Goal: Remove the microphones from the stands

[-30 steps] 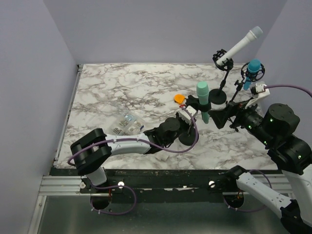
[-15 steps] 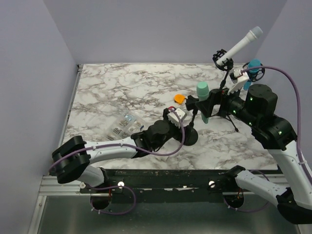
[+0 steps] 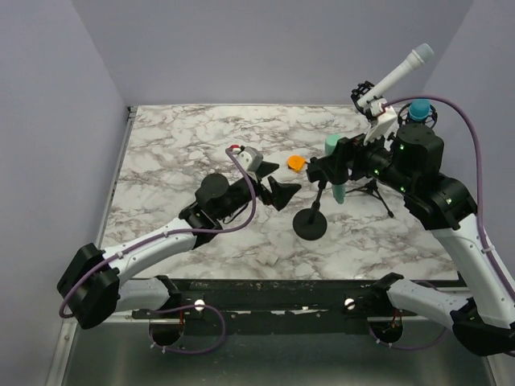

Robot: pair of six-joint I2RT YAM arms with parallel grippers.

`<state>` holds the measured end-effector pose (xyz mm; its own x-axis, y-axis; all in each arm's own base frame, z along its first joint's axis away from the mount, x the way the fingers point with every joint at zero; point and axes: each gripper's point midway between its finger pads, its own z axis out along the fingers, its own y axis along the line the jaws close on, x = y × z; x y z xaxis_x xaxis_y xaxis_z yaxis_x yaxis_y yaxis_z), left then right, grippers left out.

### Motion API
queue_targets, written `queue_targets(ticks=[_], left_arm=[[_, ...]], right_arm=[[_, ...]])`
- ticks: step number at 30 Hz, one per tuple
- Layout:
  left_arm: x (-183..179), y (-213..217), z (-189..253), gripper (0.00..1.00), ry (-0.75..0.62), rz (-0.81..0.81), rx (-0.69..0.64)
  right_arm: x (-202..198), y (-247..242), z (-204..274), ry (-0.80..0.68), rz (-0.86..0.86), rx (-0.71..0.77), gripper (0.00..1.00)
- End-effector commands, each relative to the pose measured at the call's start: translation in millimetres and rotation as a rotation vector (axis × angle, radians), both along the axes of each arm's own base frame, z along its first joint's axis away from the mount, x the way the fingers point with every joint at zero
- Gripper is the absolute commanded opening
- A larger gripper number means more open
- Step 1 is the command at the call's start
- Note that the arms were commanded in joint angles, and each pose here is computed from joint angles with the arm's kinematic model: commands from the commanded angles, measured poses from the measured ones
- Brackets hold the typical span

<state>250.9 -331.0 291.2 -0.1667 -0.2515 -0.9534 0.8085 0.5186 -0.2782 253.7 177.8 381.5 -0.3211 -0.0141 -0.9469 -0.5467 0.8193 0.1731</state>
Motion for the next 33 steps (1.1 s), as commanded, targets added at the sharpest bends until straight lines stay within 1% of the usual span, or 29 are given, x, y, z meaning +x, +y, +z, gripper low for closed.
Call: queue_targets(ticks=[1,5,10,14,16,20,27,31,33], left_arm=[[-9,-29,38,0.99,-0.109,-0.201,-0.055],[-9,-49,45,0.99,-0.173,-0.294,-0.042],[-12,-65,44,0.99,-0.225,-0.388,-0.034],[-17,-74,41,0.99,-0.248,-0.455,-0.023],[-13,-78,37,0.99,-0.252,-0.467,-0.011],[-8,-83,31,0.97,-0.255,-0.492,0.008],[-1,-86,27,0.77,-0.266,-0.507,0.003],[1,-87,30,0.6,-0.263,-0.51,-0.009],[1,-86,30,0.49,-0.264,-0.509,-0.016]], right_arm=[[8,4,11,-0.045,0.019,-0.016,0.89],[12,8,1,-0.028,0.044,-0.056,0.82],[8,14,3,-0.035,0.08,-0.034,0.75],[7,17,5,-0.04,0.095,-0.024,0.59],[9,18,4,-0.037,0.097,-0.027,0.54],[11,17,1,-0.033,0.092,-0.039,0.51],[12,18,-1,-0.033,0.095,-0.045,0.39],[13,19,-2,-0.032,0.099,-0.048,0.31],[13,19,-2,-0.035,0.1,-0.048,0.28]])
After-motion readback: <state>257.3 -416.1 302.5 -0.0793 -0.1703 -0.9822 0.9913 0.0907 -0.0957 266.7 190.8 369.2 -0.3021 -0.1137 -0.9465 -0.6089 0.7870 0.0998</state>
